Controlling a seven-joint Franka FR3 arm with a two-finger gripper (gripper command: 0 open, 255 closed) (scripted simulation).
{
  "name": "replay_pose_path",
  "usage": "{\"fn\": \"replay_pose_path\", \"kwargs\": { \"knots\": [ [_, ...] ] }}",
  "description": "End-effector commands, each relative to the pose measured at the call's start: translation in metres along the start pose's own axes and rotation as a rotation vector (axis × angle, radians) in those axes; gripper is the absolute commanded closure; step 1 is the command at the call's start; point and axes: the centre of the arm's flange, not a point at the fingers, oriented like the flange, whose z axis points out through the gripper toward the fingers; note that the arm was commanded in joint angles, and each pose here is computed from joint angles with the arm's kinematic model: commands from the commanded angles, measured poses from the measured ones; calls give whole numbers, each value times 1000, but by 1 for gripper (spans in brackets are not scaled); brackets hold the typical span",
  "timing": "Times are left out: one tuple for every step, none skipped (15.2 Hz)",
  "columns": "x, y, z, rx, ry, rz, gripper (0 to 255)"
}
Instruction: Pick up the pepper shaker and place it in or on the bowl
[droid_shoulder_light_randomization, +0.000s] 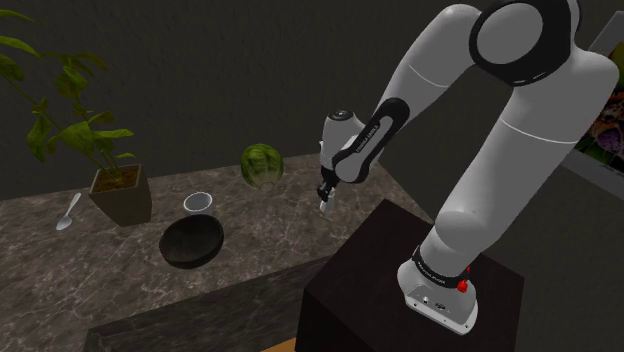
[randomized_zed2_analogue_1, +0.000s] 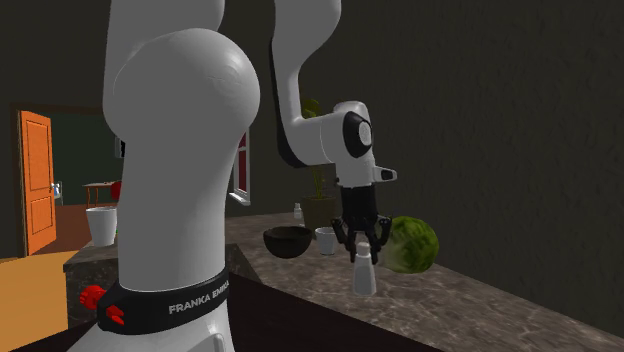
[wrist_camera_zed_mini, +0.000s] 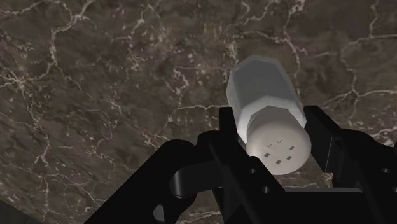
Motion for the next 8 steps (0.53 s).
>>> {"fn": "replay_pose_path", "kwargs": {
  "knots": [
    [0,1,-11,1,0,0,255],
    [0,2,-16,1,0,0,255],
    [0,2,-21,1,0,0,255],
    [0,3,-27,1,0,0,255],
    [0,3,-32,1,0,0,255],
    [0,4,-37,1,0,0,255],
    [0,5,-42,1,0,0,255],
    [1,5,-48,1,0,0,255]
  ]
}}
